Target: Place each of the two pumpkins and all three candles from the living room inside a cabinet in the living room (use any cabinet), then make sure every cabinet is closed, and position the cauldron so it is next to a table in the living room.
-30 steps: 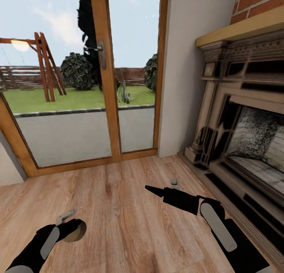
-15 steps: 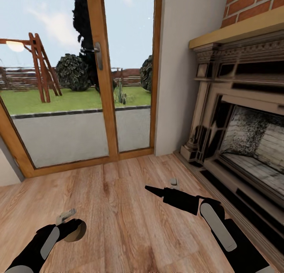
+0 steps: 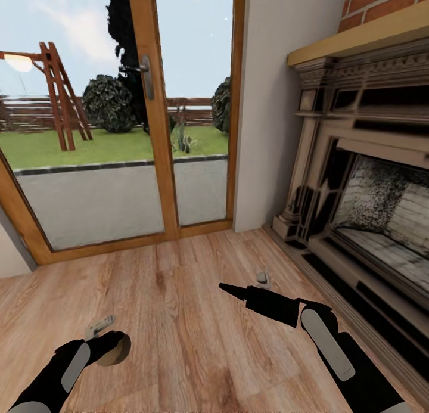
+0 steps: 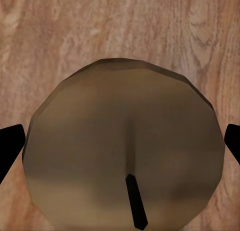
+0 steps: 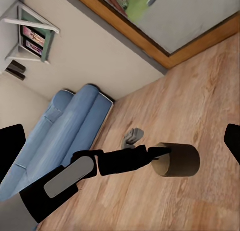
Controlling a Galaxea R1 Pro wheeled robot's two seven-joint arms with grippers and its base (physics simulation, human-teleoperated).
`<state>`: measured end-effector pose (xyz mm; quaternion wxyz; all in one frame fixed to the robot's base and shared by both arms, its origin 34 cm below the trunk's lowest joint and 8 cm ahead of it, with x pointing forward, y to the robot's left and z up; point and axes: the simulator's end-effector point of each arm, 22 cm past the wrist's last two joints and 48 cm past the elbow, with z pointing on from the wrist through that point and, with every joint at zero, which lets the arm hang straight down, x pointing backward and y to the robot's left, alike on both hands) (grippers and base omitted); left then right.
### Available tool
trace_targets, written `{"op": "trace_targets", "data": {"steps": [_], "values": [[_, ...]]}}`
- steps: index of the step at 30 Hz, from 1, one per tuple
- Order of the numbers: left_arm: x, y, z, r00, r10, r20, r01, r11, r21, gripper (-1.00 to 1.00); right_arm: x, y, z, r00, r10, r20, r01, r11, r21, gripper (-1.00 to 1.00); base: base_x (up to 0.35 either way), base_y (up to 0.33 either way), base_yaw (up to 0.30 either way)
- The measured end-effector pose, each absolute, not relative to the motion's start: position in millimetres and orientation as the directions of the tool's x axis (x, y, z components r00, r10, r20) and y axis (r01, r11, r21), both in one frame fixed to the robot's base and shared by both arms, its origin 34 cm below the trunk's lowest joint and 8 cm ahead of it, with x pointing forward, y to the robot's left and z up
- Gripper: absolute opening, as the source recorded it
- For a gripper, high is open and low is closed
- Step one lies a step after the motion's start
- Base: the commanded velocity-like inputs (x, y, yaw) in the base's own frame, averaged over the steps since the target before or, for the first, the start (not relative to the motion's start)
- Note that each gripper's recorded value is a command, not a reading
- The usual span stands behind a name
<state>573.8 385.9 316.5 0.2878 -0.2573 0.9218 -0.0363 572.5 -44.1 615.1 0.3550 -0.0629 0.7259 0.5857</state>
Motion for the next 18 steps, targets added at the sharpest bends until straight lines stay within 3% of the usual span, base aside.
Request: {"op": "trace_targets", "data": {"steps": [18], "values": [[582.6, 383.6, 347.7, -0.701, -0.496, -0.512, -0.452, 0.865, -0.220, -1.00, 579.1, -43.5, 648.6, -0.737, 0.326, -0.592, -0.515, 0.296, 0.804, 1.00, 0.000, 0.000, -0.024]]}}
